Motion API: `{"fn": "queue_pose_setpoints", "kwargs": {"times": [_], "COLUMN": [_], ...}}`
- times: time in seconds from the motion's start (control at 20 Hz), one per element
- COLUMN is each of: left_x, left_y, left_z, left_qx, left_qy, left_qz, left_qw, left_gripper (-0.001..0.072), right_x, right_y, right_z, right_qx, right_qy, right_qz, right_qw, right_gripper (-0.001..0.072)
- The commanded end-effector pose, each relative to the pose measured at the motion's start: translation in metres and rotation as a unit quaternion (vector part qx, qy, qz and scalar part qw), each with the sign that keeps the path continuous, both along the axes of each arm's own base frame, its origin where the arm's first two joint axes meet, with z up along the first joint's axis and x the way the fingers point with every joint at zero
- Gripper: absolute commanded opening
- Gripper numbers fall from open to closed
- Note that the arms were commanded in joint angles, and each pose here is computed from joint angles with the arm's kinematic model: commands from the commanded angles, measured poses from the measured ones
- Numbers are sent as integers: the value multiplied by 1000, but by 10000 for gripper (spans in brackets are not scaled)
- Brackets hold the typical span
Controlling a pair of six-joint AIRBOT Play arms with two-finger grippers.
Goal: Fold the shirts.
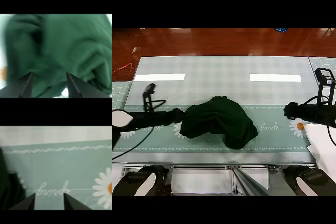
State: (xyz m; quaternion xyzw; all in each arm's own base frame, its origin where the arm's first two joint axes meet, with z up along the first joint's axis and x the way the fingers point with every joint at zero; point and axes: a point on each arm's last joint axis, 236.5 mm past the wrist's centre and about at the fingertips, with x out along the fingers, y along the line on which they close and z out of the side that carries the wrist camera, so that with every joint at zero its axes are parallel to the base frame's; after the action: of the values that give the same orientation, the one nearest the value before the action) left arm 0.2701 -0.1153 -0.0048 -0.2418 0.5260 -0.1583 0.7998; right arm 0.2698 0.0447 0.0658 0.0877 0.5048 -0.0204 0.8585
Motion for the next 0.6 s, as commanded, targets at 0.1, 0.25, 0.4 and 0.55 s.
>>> {"fn": "queue_pose_setpoints", "kwargs": {"times": [0.1, 0.25, 0.4, 0.55], "left_x": [-4, -33, -70, -103], "left_y": [92, 39, -15, -48], "left_z": [16, -8, -30, -48], "left_qx": [-19, -138, -183, -172], "left_qy": [44, 100, 141, 188], "left_qz": [129, 101, 14, -53], "left_qw": [991, 980, 973, 966], "left_gripper": [509, 508, 508, 508], "right_x": [-9, -23, -32, -43], "right_y": [-120, -88, -21, 2], "right_z": [-2, -54, -88, -100], "right_qx": [-10, 142, 254, 254], "right_qy": [16, 35, 62, 87], "right_qz": [-186, -207, -137, -97], "right_qw": [982, 967, 955, 958], "right_gripper": [410, 409, 409, 409]}}
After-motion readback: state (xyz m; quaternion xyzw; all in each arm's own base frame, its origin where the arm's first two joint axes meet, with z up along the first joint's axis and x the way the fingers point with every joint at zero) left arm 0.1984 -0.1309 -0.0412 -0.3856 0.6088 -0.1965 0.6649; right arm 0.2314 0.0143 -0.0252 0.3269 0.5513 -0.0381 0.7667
